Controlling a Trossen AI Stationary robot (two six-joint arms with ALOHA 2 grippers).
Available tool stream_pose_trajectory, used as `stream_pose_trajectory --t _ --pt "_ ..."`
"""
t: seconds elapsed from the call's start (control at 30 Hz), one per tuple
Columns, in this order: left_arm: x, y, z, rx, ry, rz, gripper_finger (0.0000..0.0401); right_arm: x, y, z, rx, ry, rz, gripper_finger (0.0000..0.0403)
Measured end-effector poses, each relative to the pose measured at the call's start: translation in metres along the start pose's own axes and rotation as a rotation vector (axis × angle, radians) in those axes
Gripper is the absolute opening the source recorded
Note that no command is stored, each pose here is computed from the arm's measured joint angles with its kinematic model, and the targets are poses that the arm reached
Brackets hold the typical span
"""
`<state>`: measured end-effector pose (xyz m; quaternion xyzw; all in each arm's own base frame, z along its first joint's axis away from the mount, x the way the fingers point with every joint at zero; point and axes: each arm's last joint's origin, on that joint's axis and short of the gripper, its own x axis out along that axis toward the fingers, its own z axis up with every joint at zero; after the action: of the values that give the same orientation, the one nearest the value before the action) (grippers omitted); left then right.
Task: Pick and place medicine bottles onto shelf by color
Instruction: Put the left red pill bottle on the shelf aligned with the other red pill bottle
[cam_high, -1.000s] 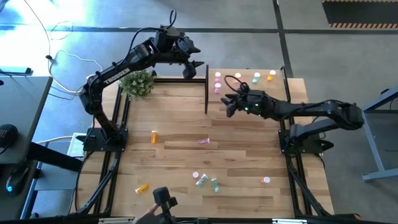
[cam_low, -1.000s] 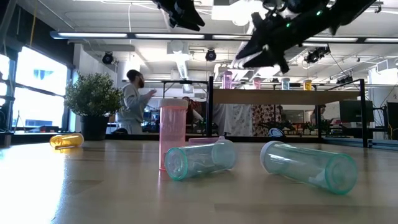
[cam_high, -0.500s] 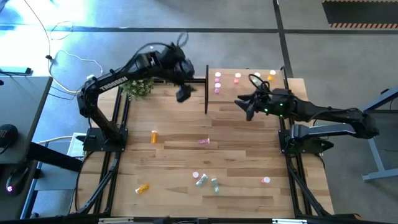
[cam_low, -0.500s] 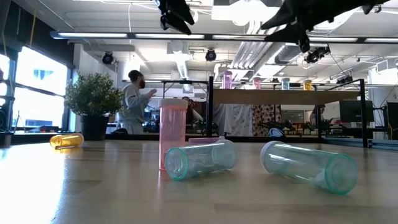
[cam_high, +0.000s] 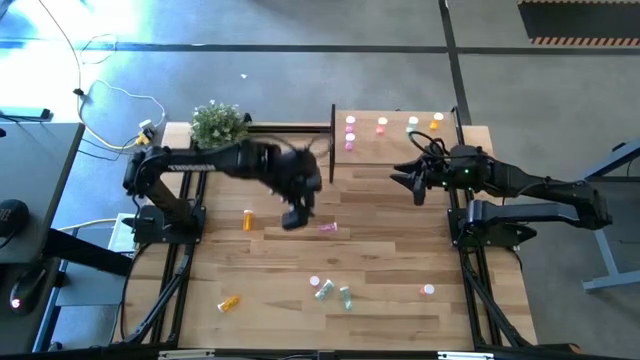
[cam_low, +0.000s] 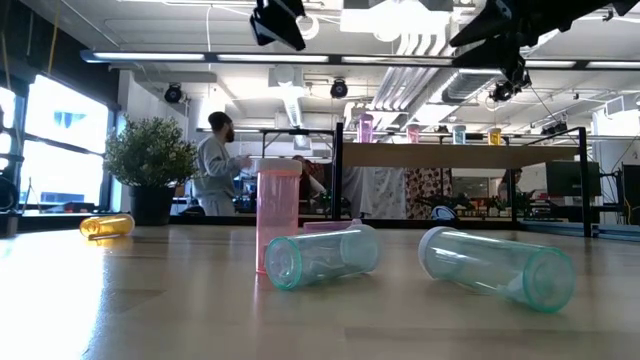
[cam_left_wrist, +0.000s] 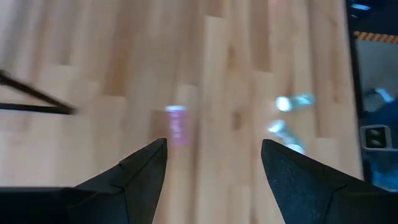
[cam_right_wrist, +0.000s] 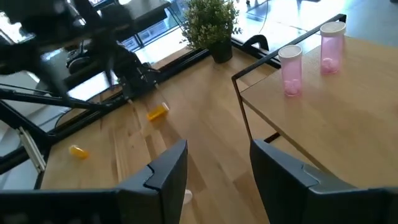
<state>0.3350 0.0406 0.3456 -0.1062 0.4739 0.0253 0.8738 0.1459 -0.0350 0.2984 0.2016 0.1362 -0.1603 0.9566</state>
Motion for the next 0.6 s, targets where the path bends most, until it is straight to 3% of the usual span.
stream_pose_trajectory --t 0.27,0.6 --pt "0.026 -0.053 -0.016 -0.005 -0.010 -0.016 0.0252 -0.002 0.000 0.000 -0.031 -0.005 0.005 0.0165" --pt "0.048 -0.094 -0.039 -0.013 0.004 -0.018 0.0252 -0.002 0.000 0.000 -0.024 -0.005 0.005 0.0165"
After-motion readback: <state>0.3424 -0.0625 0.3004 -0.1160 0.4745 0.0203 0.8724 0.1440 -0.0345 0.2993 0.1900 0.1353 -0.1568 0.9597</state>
